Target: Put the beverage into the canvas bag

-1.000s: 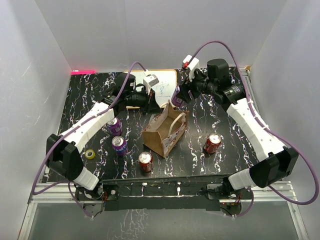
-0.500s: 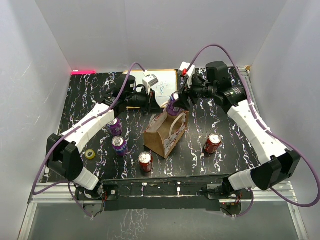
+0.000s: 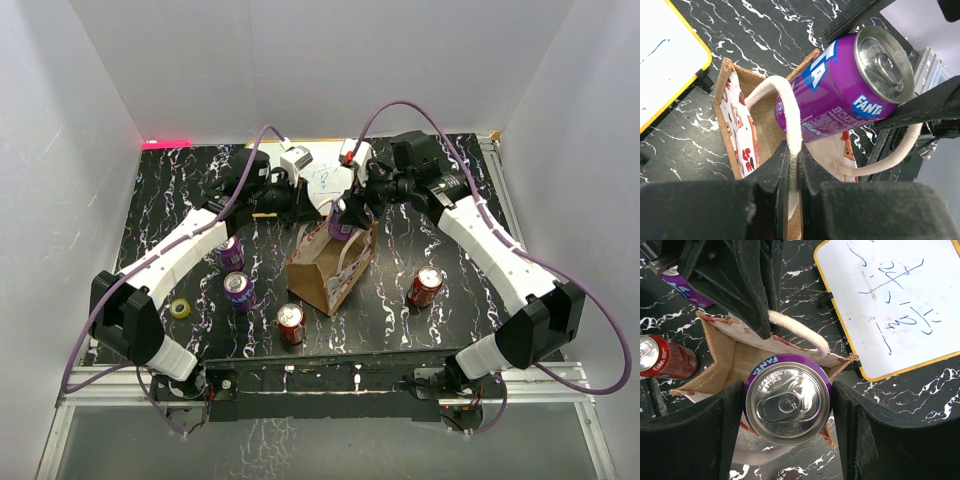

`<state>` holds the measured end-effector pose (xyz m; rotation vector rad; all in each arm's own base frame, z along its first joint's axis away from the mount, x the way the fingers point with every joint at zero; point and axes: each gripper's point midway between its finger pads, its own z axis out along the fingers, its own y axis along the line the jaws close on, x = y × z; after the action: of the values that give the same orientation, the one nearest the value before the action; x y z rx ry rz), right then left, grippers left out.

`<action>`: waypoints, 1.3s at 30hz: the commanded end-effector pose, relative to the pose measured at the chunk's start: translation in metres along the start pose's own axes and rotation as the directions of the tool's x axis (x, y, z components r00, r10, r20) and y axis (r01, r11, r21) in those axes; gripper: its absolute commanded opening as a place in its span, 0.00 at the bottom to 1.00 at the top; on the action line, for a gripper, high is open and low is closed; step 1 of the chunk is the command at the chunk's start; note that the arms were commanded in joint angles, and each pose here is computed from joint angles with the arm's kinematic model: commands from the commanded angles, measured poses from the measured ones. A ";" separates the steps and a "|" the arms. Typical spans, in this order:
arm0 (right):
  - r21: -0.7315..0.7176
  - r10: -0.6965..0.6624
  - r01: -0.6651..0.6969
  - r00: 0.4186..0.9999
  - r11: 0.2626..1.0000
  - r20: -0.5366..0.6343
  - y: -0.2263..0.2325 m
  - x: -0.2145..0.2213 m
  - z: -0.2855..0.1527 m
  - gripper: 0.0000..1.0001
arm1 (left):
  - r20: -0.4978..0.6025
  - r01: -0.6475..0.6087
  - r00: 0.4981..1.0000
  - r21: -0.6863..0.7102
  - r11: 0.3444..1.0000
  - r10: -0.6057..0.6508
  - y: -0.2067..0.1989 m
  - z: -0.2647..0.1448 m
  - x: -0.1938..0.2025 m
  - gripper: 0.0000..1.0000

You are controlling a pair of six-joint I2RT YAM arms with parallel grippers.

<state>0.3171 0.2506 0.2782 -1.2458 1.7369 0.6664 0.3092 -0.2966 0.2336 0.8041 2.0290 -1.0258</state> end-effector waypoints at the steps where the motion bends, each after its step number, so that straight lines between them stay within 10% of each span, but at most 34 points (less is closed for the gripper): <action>1: 0.025 -0.114 0.112 0.991 0.993 0.065 -0.006 -0.028 0.009 0.08 | 0.031 0.003 1.000 -0.073 0.997 0.000 0.006 -0.012 -0.004 0.00; 39: 0.328 0.078 -0.070 0.997 0.942 -0.011 -0.047 0.053 0.080 0.08 | 0.014 -0.011 1.000 -0.060 0.998 0.012 0.023 -0.014 0.025 0.00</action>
<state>0.3547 0.2629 0.1630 -1.0703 1.9765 0.4025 0.3208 -0.2700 0.1984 0.7380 2.0658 -0.9234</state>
